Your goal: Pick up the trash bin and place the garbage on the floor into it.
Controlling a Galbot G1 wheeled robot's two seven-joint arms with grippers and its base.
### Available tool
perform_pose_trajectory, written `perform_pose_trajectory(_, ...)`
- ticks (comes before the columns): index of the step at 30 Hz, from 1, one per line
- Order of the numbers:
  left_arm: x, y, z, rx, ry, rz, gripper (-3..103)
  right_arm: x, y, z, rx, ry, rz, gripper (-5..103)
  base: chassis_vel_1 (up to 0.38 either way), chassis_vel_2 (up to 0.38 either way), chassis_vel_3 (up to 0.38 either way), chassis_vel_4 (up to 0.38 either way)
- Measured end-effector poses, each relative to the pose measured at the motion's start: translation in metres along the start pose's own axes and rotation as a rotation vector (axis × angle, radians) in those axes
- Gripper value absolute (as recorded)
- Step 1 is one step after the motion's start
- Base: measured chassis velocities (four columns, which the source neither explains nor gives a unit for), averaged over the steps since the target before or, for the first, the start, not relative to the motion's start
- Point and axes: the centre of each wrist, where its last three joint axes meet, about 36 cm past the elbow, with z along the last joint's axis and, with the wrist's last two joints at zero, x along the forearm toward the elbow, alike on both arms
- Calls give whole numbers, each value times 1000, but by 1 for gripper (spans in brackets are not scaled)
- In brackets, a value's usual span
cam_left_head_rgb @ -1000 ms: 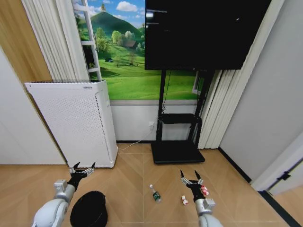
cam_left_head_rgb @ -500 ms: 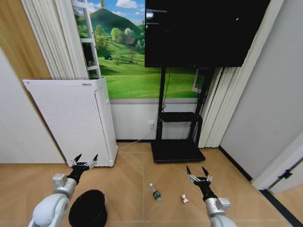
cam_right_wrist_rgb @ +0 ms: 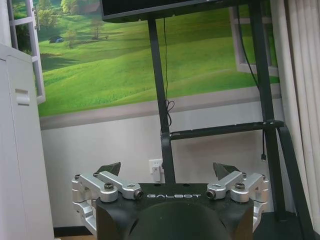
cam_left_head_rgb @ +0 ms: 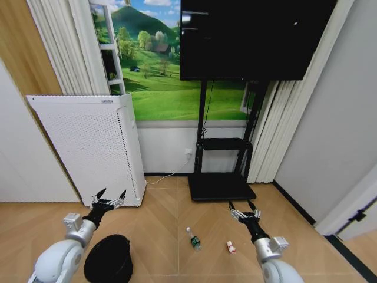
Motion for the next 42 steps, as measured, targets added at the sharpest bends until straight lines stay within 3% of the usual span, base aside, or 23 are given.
perform_pose_trajectory(42, -1, 4, 15, -17, 19, -39, 100, -1, -10, 38, 2, 50, 17, 100, 0, 0, 0, 0)
